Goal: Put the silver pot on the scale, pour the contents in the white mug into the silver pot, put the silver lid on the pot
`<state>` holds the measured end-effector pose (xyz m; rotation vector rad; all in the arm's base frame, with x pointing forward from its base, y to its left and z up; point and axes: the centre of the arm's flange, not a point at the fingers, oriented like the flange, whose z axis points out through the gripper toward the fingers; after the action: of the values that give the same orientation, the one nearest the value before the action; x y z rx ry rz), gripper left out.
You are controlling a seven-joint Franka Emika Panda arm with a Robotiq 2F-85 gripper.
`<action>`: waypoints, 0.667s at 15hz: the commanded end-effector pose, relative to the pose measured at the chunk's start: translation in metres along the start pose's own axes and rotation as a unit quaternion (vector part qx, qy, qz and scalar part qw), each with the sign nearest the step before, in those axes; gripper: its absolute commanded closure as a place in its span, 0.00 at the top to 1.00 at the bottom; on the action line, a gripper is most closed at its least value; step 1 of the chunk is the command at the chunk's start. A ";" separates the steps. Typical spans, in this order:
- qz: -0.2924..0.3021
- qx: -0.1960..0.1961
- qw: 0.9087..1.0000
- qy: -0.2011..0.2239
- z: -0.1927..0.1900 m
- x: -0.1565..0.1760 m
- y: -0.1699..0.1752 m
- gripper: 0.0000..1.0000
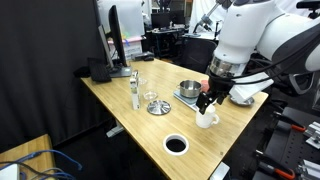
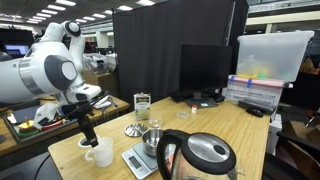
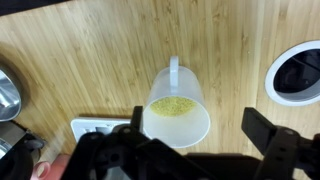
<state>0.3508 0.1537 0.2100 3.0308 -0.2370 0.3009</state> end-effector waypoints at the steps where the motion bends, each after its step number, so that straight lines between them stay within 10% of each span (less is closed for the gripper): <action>1: 0.021 0.011 1.000 0.000 -0.004 -0.052 0.042 1.00; 10: 0.049 0.023 0.998 -0.024 0.039 -0.072 0.060 1.00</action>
<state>0.3195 0.1225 0.1516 3.0481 -0.3602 0.2098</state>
